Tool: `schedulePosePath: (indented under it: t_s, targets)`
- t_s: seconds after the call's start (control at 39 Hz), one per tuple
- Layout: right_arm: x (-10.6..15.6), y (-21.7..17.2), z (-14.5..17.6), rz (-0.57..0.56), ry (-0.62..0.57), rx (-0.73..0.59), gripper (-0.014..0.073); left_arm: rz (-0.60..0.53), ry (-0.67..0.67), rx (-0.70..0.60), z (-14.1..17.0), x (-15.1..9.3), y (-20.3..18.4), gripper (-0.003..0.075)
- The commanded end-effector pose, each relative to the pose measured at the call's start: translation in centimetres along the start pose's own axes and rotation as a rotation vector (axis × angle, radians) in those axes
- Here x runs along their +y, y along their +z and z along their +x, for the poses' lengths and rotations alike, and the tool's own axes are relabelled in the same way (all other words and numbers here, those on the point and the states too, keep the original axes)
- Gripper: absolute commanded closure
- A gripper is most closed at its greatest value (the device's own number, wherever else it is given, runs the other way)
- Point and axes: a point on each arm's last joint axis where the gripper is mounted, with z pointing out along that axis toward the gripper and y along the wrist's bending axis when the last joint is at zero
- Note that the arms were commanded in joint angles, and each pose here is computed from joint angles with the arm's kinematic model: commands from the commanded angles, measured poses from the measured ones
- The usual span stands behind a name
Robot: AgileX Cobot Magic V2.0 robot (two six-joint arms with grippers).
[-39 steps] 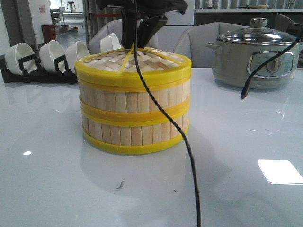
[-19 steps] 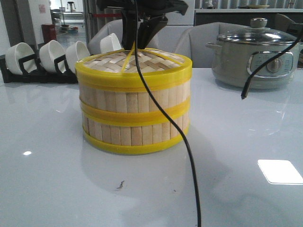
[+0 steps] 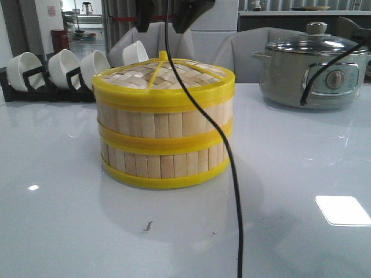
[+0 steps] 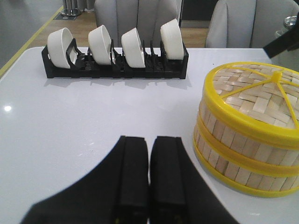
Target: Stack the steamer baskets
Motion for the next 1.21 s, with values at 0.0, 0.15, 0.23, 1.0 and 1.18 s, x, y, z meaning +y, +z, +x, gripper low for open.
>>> schedulePosePath:
  t_s: [0.0,0.15,0.23,1.0,1.18]
  targets:
    - [-1.3,-7.1,-3.1,0.027,0.001,-0.242,0.0057,0.000,-0.009,-0.115,-1.8,-0.1,-0.3,0.0634]
    - [-4.0,-10.9,-3.0,0.089,0.031,-0.341,0.0057,0.000,-0.009,-0.115,-1.8,-0.1,-0.3,0.0634]
    - [-5.6,-13.1,-2.1,0.125,0.055,-0.387,0.0057,0.000,-0.009,-0.115,-1.8,-0.1,-0.3,0.0634]
    - [-11.4,-26.1,20.4,0.531,0.248,-0.672,0.0057,0.000,-0.009,-0.115,-1.8,-0.1,-0.3,0.0634]
    - [-10.1,-26.4,25.6,0.582,0.259,-0.712,0.0057,0.000,-0.009,-0.115,-1.8,-0.1,-0.3,0.0634]
